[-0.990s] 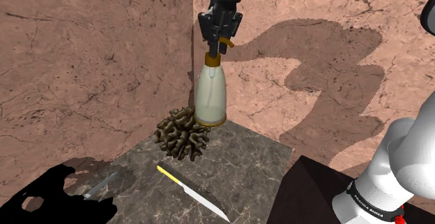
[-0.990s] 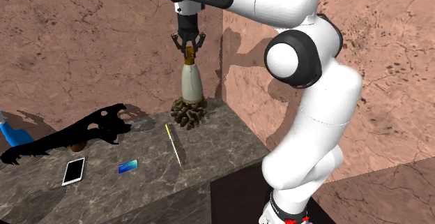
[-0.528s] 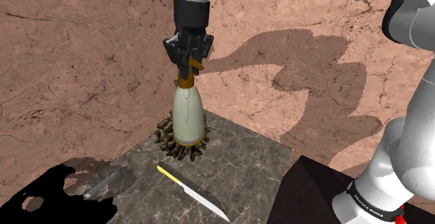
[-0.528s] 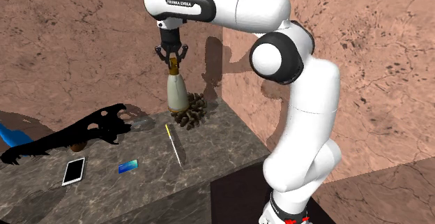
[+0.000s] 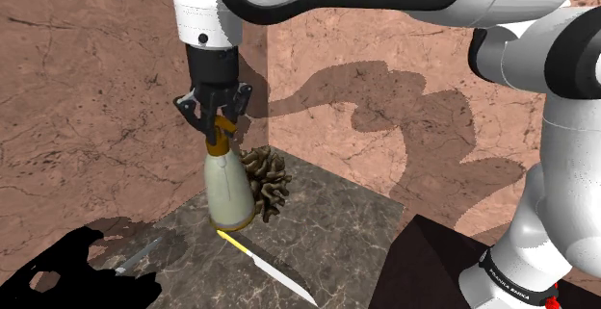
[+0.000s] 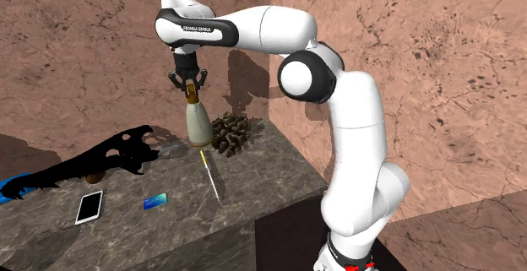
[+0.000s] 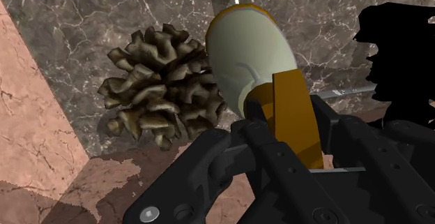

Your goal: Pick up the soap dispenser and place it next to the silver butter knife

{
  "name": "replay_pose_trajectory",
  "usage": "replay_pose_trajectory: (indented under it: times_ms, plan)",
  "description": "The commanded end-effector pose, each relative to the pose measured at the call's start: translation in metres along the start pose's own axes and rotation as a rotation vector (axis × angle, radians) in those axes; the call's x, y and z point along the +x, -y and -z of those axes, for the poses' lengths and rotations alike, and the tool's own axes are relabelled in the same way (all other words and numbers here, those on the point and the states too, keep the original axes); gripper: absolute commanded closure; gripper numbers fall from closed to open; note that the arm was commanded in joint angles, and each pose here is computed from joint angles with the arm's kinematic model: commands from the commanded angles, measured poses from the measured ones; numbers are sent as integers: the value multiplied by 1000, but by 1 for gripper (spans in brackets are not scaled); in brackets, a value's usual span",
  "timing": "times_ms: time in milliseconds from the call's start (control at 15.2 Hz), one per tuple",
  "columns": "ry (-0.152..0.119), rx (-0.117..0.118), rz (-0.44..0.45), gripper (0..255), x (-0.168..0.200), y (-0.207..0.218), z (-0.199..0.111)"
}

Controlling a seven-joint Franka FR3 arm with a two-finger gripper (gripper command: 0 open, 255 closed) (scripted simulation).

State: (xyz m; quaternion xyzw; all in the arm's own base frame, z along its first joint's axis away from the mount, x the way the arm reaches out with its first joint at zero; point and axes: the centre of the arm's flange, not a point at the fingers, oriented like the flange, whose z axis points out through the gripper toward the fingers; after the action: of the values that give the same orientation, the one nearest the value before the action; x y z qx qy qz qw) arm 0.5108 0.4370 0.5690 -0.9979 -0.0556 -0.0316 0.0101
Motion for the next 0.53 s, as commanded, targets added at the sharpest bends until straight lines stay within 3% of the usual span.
replay_pose_trajectory:
  times_ms: [0,330,462]
  plan:
    - [-2,0,-1,255,8,20,-17]
    - [-2,0,-1,255,26,66,-55]
    - [-2,0,-1,255,26,66,-66]
